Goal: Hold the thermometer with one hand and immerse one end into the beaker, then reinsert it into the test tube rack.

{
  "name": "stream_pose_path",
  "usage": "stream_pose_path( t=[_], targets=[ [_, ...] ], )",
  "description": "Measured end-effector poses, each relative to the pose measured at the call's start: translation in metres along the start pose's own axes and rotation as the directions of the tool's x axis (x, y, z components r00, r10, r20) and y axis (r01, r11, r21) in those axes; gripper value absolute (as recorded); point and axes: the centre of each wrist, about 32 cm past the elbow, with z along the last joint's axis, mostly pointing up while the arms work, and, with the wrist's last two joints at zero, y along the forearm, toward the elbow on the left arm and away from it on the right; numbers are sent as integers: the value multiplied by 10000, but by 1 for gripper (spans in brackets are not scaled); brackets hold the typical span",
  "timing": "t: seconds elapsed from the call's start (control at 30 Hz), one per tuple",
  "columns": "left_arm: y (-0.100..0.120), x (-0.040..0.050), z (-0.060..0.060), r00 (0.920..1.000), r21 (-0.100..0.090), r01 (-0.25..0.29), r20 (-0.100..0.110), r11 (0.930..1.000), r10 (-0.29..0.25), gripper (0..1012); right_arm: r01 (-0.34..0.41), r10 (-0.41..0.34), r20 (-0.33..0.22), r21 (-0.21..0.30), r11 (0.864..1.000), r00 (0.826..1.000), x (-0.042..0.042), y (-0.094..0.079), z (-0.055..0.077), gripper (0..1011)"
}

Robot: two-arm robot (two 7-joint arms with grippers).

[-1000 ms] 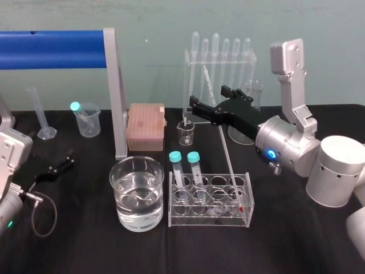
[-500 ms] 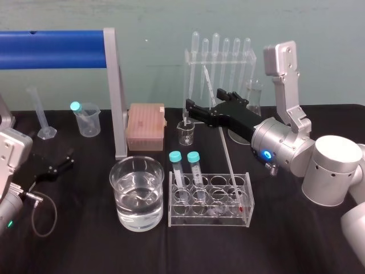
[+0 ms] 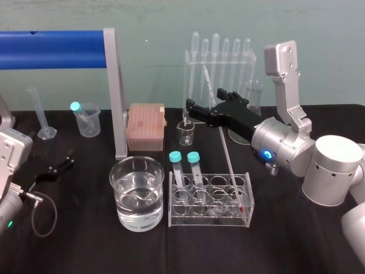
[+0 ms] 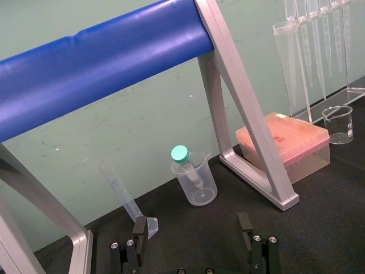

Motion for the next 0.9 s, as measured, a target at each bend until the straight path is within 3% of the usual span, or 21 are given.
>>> stream_pose_path(
  t=[0.3,0.73,0.9],
  targets=[
    [0,0,0,10000,0,0,0,10000,0,1008,2,-2,-2,1,10000,10000,0,-2,-1,853],
    [0,0,0,10000,0,1,0,10000,-1,1008,2,-2,-5,8,10000,10000,-1,-4,-2,465],
    [0,0,0,10000,1,0,0,10000,0,1008,4,-4,-5,8,10000,10000,-1,-4,-2,262]
  ],
)
